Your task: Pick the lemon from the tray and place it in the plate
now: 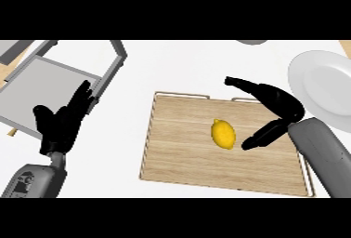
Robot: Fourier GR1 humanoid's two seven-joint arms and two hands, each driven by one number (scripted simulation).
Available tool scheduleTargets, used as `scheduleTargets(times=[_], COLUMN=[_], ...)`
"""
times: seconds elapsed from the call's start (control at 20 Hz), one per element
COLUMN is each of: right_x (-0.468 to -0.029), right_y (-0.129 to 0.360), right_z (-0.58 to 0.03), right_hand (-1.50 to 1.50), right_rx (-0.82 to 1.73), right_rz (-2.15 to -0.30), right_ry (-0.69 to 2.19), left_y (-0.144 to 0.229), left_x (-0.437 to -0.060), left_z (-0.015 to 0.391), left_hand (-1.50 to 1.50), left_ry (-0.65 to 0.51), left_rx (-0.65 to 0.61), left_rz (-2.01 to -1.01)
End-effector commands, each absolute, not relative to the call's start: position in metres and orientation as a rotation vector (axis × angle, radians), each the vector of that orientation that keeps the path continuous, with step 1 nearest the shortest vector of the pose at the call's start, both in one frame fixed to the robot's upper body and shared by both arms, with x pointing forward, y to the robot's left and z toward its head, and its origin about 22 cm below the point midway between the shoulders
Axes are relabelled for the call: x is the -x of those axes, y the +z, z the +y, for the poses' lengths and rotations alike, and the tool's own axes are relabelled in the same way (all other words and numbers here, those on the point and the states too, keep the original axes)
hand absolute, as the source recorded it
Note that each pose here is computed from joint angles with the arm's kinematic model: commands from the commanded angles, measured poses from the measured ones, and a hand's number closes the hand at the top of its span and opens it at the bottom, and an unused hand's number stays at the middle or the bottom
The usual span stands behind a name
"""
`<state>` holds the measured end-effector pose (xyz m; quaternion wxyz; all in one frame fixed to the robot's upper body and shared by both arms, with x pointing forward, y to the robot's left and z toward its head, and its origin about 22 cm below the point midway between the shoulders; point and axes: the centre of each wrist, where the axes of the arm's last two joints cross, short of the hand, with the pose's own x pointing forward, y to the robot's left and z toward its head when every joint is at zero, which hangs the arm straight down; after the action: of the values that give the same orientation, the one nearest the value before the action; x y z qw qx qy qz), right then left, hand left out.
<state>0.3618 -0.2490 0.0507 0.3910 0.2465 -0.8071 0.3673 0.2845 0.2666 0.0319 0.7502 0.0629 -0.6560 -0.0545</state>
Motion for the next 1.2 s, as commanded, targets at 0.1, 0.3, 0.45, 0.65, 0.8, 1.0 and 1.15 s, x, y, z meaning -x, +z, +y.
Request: scheduleTargets(times=[0.1,0.3,0.45,0.65,0.8,1.0,1.15], right_x=[-0.375,-0.368,-0.385,-0.39,-0.388,-0.4,-0.398], right_y=[0.05,0.028,0.041,0.031,0.021,0.035,0.028], right_z=[-0.261,-0.236,-0.246,-0.221,-0.212,-0.212,-0.211], right_hand=[-1.5,-1.5,-1.5,-1.5,-1.5,-1.5,-1.5], right_rx=[-0.812,-0.75,-0.647,-0.601,-0.567,-0.575,-0.56], right_rz=[-1.994,-2.001,-1.998,-1.965,-1.935,-1.909,-1.897], right_ry=[1.184,1.355,1.44,1.528,1.598,1.639,1.674], left_y=[0.038,0.041,0.029,0.013,0.009,0.011,0.021], left_x=[-0.297,-0.291,-0.299,-0.287,-0.276,-0.283,-0.284], left_z=[0.276,0.282,0.283,0.283,0.282,0.278,0.287], left_hand=[0.0,0.0,0.0,0.0,0.0,0.0,0.0], left_ry=[-0.104,-0.116,-0.089,-0.12,-0.094,-0.087,-0.096], left_rx=[-0.141,-0.142,-0.16,-0.162,-0.145,-0.159,-0.168], left_rz=[-1.446,-1.429,-1.413,-1.413,-1.413,-1.417,-1.401])
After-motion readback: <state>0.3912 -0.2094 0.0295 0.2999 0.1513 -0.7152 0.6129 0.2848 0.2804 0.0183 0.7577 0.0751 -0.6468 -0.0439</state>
